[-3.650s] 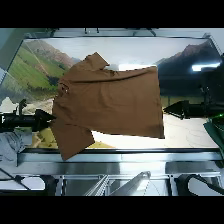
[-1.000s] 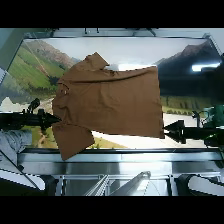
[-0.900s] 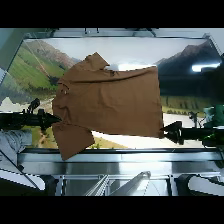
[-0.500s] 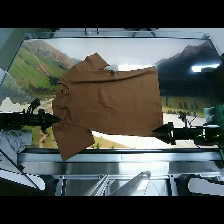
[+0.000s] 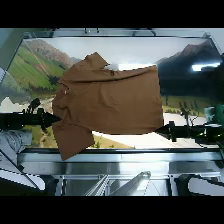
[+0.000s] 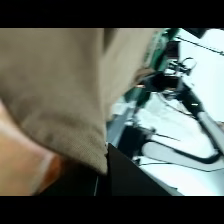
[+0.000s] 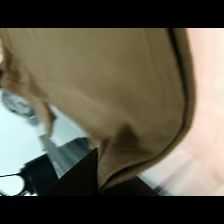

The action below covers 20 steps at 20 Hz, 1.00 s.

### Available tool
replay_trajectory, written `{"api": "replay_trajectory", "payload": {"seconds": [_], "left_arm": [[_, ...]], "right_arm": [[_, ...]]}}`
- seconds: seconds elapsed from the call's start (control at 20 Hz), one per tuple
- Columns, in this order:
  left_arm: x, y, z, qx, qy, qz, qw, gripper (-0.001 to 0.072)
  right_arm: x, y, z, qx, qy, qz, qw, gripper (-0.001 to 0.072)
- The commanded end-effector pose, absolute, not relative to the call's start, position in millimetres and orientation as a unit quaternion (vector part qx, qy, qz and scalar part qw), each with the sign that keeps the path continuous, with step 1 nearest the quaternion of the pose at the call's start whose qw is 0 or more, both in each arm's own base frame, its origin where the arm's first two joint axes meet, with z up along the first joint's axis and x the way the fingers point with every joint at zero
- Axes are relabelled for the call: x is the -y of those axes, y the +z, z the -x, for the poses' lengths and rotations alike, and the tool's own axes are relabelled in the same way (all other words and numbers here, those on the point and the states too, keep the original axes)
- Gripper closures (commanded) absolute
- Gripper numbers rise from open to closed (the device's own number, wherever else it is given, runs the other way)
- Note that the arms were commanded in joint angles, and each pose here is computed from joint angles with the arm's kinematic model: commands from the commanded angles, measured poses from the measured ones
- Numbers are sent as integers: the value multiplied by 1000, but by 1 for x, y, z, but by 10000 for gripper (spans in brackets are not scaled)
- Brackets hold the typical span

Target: Fold the shirts.

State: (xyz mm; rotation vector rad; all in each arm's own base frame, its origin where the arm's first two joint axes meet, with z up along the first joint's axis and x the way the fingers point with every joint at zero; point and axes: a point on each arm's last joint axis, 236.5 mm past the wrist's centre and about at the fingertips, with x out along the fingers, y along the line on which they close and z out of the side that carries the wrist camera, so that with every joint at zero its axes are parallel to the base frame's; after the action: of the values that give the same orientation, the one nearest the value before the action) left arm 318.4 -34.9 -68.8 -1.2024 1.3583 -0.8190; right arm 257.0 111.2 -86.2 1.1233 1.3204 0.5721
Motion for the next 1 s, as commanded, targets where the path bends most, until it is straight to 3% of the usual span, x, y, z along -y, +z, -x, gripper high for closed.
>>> {"api": "replay_trajectory", "payload": {"seconds": [0.0,0.1,0.2,0.35,0.5,0.6,0.75,0.95], "left_arm": [[40,45,-351,-396,-473,555,559,686],[43,109,-362,-318,-501,536,601,682],[42,198,-364,-218,-531,550,607,681],[55,353,-302,-37,-628,476,614,681],[87,485,-169,107,-724,307,608,681],[100,539,-112,162,-723,239,627,680],[102,567,-106,147,-664,208,703,680],[62,536,-182,65,-571,257,777,680]], "right_arm": [[-124,26,-282,-454,377,-485,645,695],[-119,120,-303,-343,425,-413,729,696],[-108,233,-311,-206,425,-304,827,696],[-92,380,-282,-20,345,-137,928,697],[-95,479,-230,112,269,-22,956,697],[-102,524,-205,166,230,42,958,697],[-100,564,-189,197,165,125,958,698],[-88,553,-219,154,202,102,962,697]]}}
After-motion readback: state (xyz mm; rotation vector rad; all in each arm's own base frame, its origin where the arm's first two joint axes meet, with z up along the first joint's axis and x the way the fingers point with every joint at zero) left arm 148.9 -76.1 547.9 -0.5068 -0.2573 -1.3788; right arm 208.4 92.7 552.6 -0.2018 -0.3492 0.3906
